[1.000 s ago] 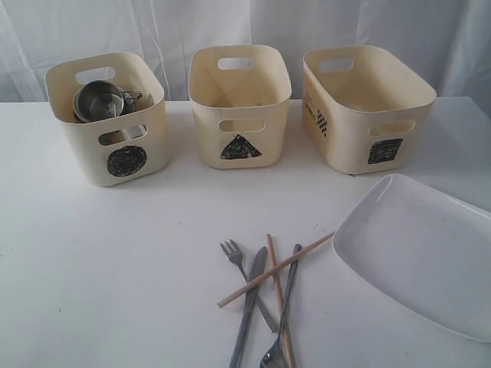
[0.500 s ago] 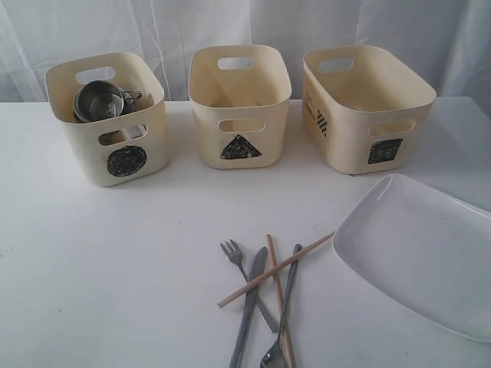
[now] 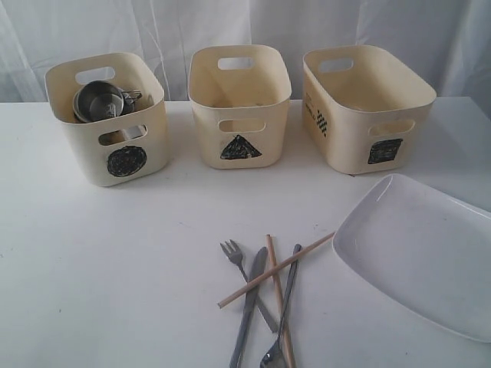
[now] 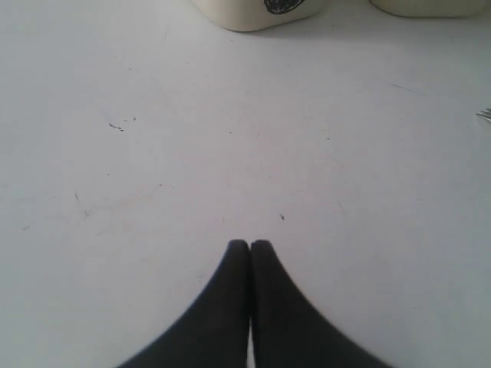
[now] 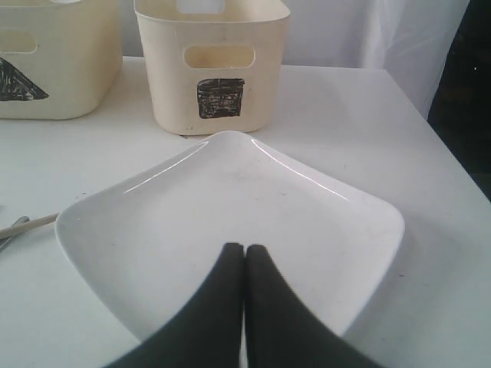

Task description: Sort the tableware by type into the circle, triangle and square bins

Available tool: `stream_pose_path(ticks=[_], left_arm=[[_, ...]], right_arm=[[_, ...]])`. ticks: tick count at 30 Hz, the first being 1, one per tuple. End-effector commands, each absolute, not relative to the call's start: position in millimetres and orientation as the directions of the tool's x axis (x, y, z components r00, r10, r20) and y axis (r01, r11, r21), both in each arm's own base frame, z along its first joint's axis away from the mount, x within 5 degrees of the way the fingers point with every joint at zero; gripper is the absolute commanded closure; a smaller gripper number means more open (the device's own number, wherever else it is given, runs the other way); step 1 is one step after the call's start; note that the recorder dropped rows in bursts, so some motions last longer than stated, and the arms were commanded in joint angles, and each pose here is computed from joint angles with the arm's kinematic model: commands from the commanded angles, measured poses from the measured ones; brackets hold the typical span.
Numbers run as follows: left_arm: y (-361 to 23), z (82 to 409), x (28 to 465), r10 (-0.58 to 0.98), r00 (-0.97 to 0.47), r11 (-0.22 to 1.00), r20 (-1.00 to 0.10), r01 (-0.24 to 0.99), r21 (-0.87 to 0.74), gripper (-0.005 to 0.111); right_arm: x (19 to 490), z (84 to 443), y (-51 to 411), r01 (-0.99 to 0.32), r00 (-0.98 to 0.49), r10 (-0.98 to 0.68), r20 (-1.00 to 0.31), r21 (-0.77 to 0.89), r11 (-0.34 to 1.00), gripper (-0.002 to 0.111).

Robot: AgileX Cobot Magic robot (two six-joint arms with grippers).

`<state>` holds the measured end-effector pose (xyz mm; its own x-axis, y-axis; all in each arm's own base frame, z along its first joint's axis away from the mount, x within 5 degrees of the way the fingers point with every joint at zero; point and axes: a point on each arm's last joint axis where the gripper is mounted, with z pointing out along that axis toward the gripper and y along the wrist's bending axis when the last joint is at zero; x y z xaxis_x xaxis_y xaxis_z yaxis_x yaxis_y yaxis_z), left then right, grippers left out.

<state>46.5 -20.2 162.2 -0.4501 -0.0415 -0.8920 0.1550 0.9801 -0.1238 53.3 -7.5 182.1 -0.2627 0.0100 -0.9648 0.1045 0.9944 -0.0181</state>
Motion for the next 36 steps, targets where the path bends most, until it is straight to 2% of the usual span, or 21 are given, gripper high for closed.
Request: stream_pose_path(ticks=[1, 22, 24, 26, 28, 29, 30, 33, 34, 35, 36], left_arm=[[-21.1, 156.4, 44.9, -0.044, -0.485, 0.978, -0.874, 0.157, -0.136, 0.107], [-21.1, 156.4, 44.9, -0.041, -0.484, 0.978, -0.874, 0.158, -0.134, 0.107], [-21.1, 156.4, 44.9, -0.041, -0.484, 0.978, -0.874, 0.158, -0.134, 0.107], [-21.1, 156.4, 44.9, -0.041, -0.484, 0.978, -0.874, 0.158, -0.134, 0.107], [-21.1, 156.4, 44.9, -0.041, -0.484, 0.978, -0.874, 0.158, -0.134, 0.107], [-21.1, 156.4, 44.9, -0.032, -0.483, 0.979, -0.875, 0.163, -0.125, 0.107], [-21.1, 156.4, 44.9, -0.032, -0.483, 0.979, -0.875, 0.163, -0.125, 0.107], [-21.1, 156.4, 44.9, -0.032, -0.483, 0.979, -0.875, 0.163, -0.125, 0.107], [-21.1, 156.4, 44.9, -0.032, -0.483, 0.979, -0.875, 0.163, -0.125, 0.107], [-21.1, 156.5, 45.0, -0.030, -0.481, 0.979, -0.876, 0.163, -0.124, 0.107], [-21.1, 156.5, 45.0, -0.030, -0.481, 0.979, -0.876, 0.163, -0.124, 0.107]], right_arm=[[53.0, 182.1, -7.7, 0.109, -0.255, 0.003, -0.967, -0.025, 0.994, 0.108], [53.0, 182.4, -7.9, 0.109, -0.254, -0.001, -0.967, -0.030, 0.994, 0.108], [54.4, 188.2, -7.2, 0.101, -0.191, -0.016, -0.982, -0.036, 0.994, 0.108], [56.0, 198.5, -5.1, 0.086, -0.070, 0.049, -0.996, 0.043, 0.995, 0.108], [55.8, 215.0, -3.9, 0.050, 0.117, 0.173, -0.978, 0.180, 0.982, 0.108], [53.0, 229.4, -4.7, -0.018, 0.276, 0.332, -0.902, 0.341, 0.940, 0.108], [49.1, 240.5, -5.6, -0.091, 0.387, 0.422, -0.820, 0.422, 0.902, 0.108], [34.5, 264.0, -7.0, -0.205, 0.621, 0.424, -0.660, 0.385, 0.900, 0.108], [25.5, 272.6, -10.7, -0.221, 0.720, 0.409, -0.561, 0.373, 0.901, 0.108], [20.5, 275.1, -17.4, -0.217, 0.767, 0.421, -0.484, 0.422, 0.880, 0.108], [16.5, 275.6, -28.8, -0.253, 0.787, 0.501, -0.360, 0.553, 0.794, 0.108]])
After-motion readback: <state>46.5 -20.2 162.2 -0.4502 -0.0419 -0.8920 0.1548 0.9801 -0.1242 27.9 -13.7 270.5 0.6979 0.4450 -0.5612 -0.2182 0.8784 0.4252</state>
